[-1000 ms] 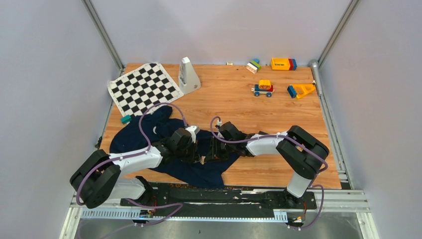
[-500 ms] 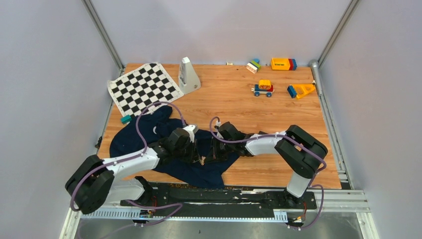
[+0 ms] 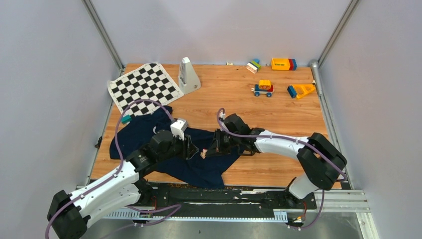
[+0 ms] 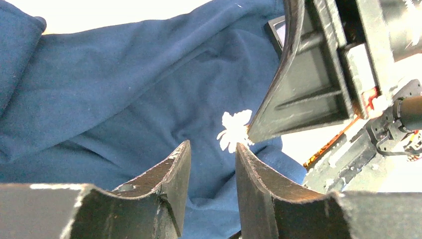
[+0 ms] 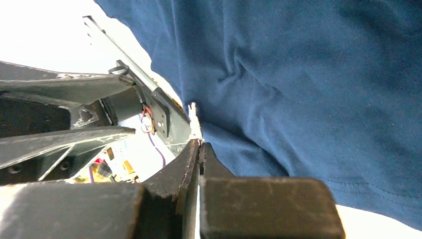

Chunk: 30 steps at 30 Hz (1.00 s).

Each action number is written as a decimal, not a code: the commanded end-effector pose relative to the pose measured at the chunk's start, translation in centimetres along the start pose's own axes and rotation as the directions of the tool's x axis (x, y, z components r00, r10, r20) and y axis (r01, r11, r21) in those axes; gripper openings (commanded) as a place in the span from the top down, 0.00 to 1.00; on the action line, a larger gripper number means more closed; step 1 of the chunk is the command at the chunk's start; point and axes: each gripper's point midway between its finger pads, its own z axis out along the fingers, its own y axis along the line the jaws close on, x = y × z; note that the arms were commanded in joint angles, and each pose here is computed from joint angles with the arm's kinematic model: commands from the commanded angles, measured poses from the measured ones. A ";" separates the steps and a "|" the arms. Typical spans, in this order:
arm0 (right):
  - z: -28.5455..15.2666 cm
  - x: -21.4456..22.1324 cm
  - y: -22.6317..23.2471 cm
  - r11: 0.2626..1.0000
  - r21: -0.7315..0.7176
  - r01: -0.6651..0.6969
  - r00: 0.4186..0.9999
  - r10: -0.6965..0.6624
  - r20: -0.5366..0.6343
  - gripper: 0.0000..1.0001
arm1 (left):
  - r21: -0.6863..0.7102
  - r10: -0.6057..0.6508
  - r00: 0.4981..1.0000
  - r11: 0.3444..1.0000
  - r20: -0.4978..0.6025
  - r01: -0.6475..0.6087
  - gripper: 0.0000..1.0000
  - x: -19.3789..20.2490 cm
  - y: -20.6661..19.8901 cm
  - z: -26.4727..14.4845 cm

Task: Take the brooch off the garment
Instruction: Place the brooch box at the center of the board.

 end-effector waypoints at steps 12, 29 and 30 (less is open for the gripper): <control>-6.2 0.0 4.7 0.958 -0.264 0.112 0.989 -0.133 -0.061 1.00 | 0.235 -0.171 0.983 0.960 0.060 0.153 0.45 -0.9 -3.7 -2.3; -8.1 1.6 6.1 0.917 -0.366 0.157 0.975 -0.203 -0.089 1.00 | 0.566 -0.383 0.924 0.760 -0.008 0.320 0.60 -2.9 -8.9 -2.7; -8.1 1.6 6.1 0.916 -0.369 0.158 0.974 -0.205 -0.092 1.00 | 0.565 -0.385 0.923 0.757 -0.018 0.327 0.62 -2.8 -8.9 -2.5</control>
